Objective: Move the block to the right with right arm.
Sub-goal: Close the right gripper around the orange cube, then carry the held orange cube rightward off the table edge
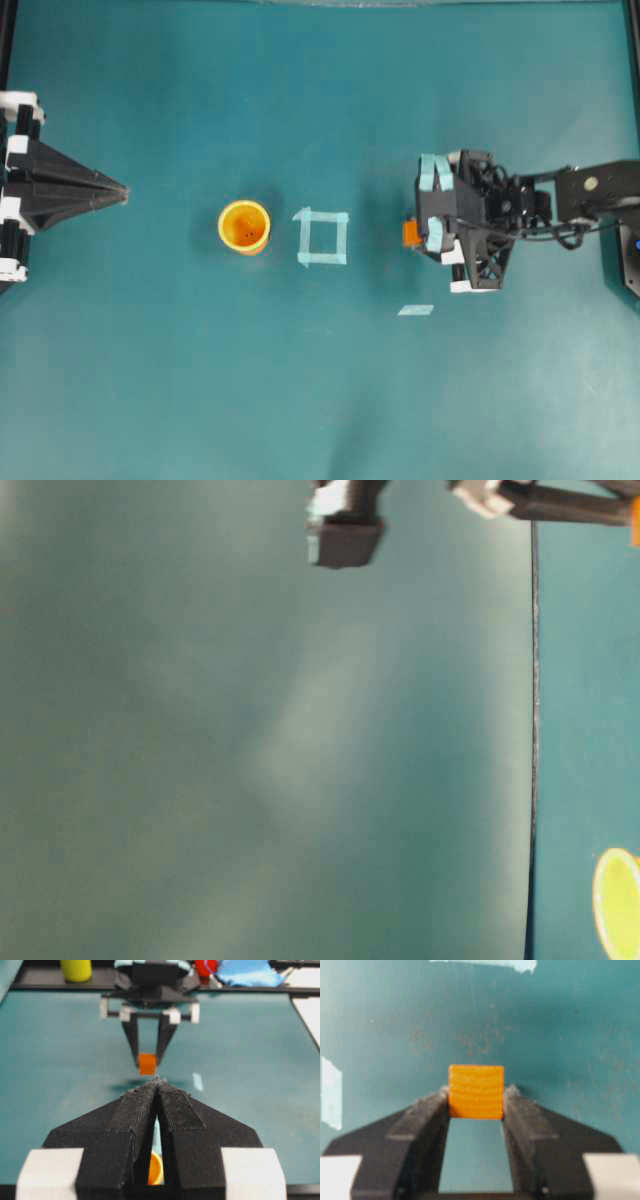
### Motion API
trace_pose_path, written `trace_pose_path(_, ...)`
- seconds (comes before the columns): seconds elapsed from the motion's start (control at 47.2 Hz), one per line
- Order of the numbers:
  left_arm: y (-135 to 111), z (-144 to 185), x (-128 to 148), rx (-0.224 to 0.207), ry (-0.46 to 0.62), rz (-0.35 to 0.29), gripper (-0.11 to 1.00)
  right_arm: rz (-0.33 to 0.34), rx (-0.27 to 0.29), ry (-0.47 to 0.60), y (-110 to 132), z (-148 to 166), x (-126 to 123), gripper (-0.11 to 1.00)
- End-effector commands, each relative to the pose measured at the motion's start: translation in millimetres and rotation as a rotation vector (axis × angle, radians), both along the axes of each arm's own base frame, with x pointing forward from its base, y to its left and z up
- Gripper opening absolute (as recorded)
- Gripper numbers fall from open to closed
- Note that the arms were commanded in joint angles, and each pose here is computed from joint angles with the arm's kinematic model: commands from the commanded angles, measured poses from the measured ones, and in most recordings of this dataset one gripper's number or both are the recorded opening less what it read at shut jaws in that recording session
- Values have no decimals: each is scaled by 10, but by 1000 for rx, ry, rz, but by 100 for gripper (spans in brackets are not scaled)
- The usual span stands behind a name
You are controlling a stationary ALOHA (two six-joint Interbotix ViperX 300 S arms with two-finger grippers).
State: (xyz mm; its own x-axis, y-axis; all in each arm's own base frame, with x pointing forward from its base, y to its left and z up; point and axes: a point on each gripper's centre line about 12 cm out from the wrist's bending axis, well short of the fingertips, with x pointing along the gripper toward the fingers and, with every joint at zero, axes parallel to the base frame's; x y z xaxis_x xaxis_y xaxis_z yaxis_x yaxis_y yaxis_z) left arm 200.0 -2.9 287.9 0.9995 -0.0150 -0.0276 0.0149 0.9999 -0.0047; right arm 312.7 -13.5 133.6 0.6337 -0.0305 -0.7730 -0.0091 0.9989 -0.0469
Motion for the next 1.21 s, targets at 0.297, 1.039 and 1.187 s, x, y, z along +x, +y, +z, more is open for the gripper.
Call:
trace_pose_path(0.297, -7, 95, 30, 3, -22, -4, 0, -12, 1, -65, 3, 707, -155, 41)
trace_pose_path(1.039, -7, 90, 32, 0, -18, -3, 0, -30, 38, -28, 64, 1059, -1172, 41)
trace_pose_path(1.187, -7, 81, 35, 1, -12, -4, 0, -34, 46, -5, 75, 1067, -1346, 41)
